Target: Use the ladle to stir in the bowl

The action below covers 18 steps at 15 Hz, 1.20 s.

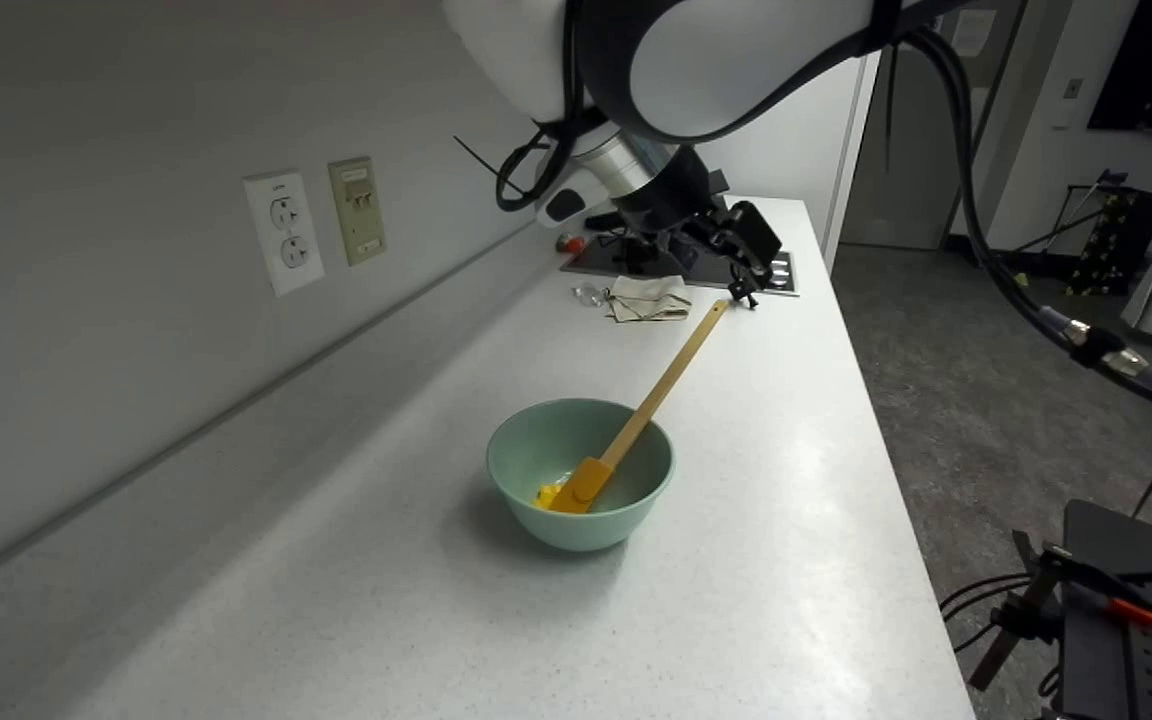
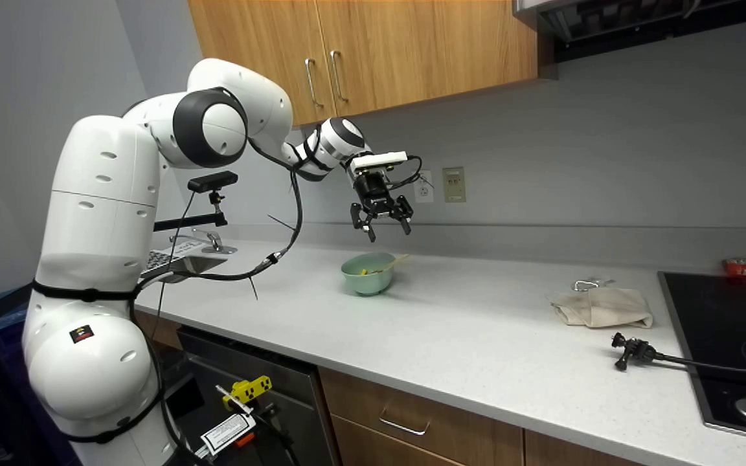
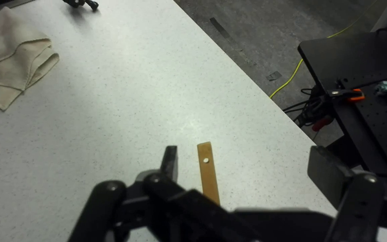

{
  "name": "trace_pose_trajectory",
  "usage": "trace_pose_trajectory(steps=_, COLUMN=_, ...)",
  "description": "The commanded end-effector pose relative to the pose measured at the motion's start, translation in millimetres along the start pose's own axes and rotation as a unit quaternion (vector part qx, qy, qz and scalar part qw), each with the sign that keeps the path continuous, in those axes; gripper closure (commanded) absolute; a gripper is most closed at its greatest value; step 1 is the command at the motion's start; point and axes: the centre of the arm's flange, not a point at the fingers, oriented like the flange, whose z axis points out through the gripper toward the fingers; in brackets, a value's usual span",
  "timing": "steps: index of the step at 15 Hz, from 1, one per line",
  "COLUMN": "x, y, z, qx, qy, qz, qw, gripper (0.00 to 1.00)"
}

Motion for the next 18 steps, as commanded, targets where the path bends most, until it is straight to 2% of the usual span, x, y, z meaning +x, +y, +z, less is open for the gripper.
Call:
trace_pose_trajectory(steps=1, x=-17, y=-15, z=5, qx=0.016, qy=0.013, qz=-0.010, qw=0.9997, gripper=0.00)
trace_pose_trajectory(steps=11, x=-54, y=-54, z=36, qx=0.062, qy=0.047, qz=-0.025, qw=0.9966, gripper=0.00)
trace_pose_trajectory(steps=18, x=-59, y=-87, z=61, qx=0.086, qy=0.072, qz=-0.049, qw=0.9925, gripper=0.00)
